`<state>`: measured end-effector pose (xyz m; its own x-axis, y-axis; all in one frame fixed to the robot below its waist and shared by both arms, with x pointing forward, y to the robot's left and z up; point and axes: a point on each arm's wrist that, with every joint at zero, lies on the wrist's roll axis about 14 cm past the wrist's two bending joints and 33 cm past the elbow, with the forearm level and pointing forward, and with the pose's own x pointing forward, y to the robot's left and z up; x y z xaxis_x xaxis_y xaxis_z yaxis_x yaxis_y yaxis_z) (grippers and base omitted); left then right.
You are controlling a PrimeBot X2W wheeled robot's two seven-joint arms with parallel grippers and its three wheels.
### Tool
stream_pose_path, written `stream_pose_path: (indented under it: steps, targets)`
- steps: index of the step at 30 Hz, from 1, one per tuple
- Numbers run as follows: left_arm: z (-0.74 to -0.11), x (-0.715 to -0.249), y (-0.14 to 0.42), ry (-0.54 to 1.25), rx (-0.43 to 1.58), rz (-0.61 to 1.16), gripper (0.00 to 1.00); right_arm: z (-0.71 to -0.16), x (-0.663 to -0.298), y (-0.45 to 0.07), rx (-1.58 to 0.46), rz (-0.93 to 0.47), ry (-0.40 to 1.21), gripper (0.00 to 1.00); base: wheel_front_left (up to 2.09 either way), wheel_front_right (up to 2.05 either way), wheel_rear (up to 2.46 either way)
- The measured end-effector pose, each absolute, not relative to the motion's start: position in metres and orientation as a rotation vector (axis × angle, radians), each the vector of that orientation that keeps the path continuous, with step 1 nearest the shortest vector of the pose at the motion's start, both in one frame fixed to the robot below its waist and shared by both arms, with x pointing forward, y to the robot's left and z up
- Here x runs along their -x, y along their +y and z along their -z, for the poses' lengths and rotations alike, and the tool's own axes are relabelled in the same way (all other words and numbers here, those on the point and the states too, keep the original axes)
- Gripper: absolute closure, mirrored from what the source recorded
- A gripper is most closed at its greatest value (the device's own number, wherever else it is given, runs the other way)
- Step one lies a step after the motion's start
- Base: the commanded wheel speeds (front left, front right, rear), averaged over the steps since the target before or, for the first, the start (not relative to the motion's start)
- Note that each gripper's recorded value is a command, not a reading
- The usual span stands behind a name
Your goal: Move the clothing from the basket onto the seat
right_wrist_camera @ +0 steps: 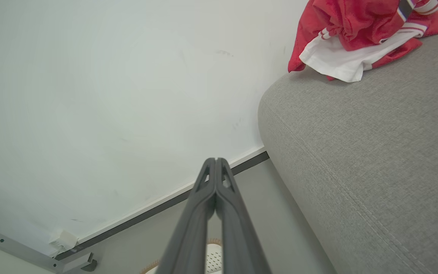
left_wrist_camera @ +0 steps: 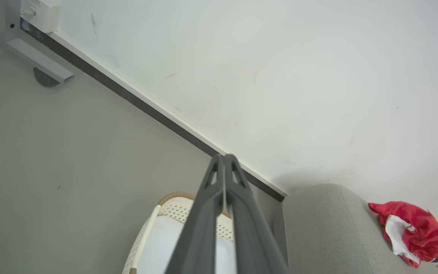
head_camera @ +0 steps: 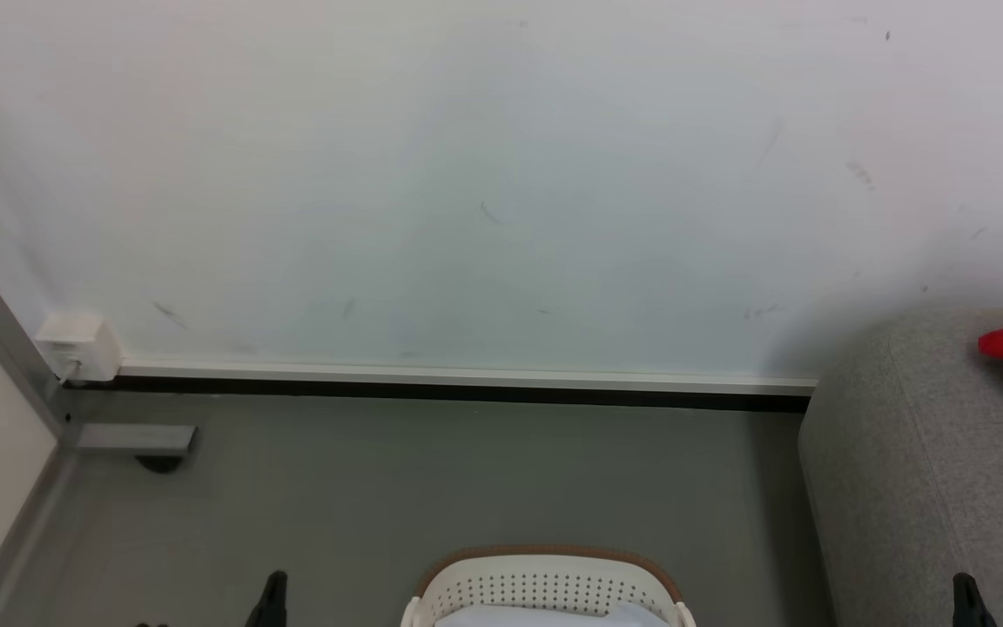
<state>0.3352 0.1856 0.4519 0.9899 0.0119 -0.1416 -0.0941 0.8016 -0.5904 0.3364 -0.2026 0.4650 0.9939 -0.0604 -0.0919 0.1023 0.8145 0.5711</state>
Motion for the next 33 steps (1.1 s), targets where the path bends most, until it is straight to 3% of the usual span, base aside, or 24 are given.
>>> stream_pose_path:
  steps: [33]
  targets:
    - [-0.472,-0.358,0.196,0.090,1.052,-0.084,1.00,-0.479,-0.359,-0.201,-1.043,0.088,0.051,1.00,0.00,0.00,0.00]
